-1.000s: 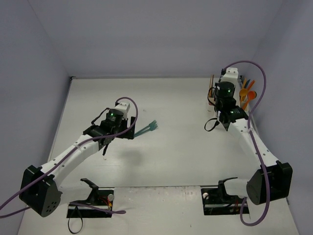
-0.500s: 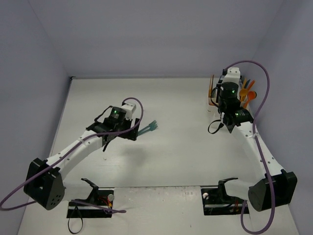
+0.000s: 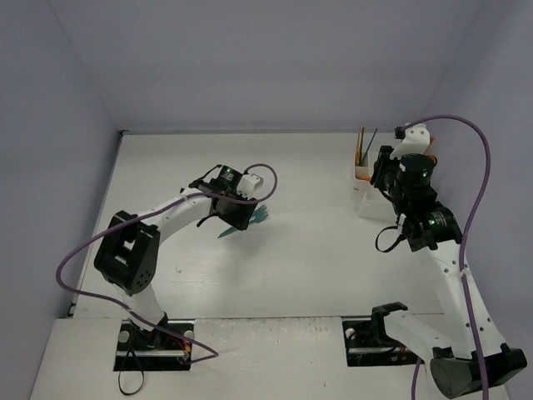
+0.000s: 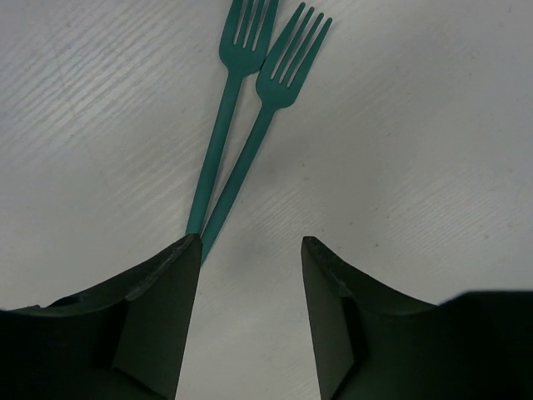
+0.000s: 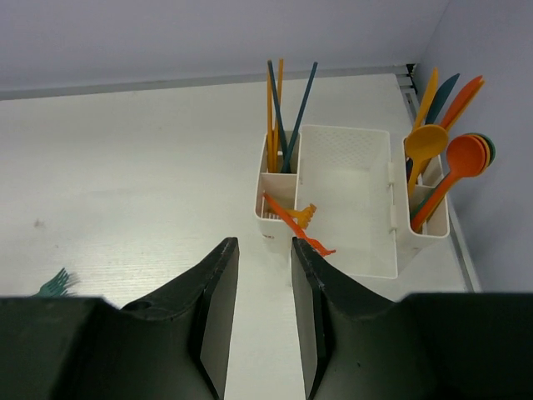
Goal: Sort the eating utensils into containers
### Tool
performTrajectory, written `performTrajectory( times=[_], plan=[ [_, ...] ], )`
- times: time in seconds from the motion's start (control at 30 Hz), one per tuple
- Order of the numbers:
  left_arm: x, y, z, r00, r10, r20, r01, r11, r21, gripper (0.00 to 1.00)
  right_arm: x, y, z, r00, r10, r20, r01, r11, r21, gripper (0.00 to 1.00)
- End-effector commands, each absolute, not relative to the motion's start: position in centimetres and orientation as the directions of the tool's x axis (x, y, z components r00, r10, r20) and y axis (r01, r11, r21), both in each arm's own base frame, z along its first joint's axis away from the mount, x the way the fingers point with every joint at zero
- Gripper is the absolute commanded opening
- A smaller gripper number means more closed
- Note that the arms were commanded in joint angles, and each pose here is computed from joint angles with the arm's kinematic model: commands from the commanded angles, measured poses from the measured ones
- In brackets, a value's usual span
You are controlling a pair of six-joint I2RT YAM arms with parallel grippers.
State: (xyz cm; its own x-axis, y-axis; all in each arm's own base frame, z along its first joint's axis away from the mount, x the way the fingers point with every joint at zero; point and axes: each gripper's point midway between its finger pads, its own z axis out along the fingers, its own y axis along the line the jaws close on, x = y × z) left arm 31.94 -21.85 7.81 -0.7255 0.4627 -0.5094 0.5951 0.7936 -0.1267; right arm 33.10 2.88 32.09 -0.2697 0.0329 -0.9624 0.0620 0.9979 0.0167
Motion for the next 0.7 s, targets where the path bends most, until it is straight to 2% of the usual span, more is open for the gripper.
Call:
performTrajectory(
  times=[0.0,0.67],
  plan=[
    [33.0,-23.8,8.7,-0.692,0.481,-0.537,0.644,0.748,-0.161,0.43,32.1,3.7,32.4,-0.252,0.075,-0.965,0.023,0.997,0.072,0.29],
    [34.3,-25.7,5.8,-0.687,0.529,-0.498,0.662,0.738,-0.129,0.43,31.3,4.9,30.4,-0.299,0.104,-0.948,-0.025,0.993,0.117,0.3]
  ],
)
